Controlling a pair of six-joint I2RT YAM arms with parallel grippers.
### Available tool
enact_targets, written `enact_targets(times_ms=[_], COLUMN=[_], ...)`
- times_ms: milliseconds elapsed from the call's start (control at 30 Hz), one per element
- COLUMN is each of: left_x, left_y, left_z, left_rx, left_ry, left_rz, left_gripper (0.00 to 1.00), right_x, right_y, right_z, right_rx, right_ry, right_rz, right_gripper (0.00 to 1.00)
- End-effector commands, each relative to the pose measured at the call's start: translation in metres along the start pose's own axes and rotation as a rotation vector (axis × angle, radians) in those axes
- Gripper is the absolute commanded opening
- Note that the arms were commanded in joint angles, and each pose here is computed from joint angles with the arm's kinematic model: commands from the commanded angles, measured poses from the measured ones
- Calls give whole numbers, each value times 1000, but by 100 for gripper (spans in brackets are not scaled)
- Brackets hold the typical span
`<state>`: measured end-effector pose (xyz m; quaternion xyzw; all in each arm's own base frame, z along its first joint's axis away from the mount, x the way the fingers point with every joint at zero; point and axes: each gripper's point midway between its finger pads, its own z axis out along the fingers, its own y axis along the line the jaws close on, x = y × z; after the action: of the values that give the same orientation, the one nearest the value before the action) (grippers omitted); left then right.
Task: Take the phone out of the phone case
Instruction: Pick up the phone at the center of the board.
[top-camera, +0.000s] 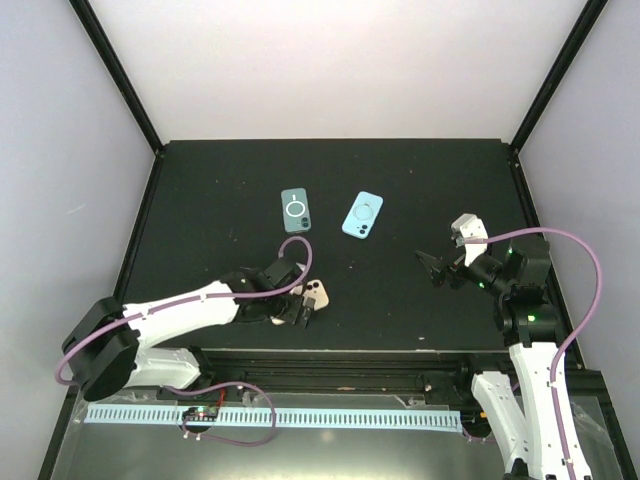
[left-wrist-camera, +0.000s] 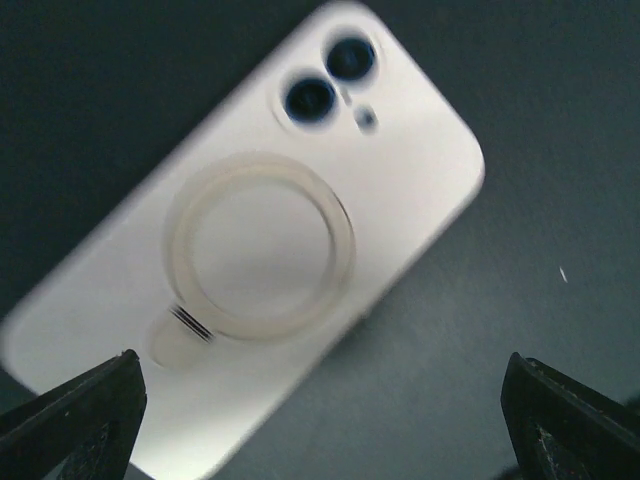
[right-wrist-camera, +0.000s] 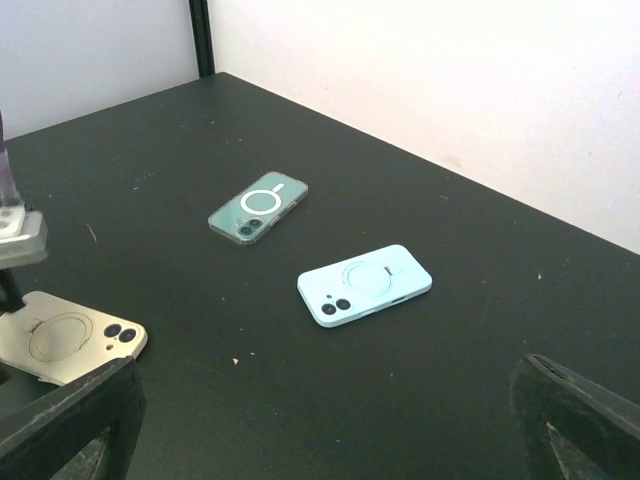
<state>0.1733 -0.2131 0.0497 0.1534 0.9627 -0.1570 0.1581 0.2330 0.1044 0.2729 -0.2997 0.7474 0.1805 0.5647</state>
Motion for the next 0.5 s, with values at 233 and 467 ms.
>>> enact_targets(times_ms=[233, 467], left_x=[-65, -53], left_y=[26, 11], left_z=[19, 39], left_rx=[-320, -195], left_ry=[-41, 8], left_rz=[88, 144], left_gripper=[99, 99], right_x=[2, 3], right_y=[4, 5], right_z=[-1, -1], right_rx=[-13, -18], right_ry=[-2, 1], right_rz=[-19, -24], right_gripper=[100, 100])
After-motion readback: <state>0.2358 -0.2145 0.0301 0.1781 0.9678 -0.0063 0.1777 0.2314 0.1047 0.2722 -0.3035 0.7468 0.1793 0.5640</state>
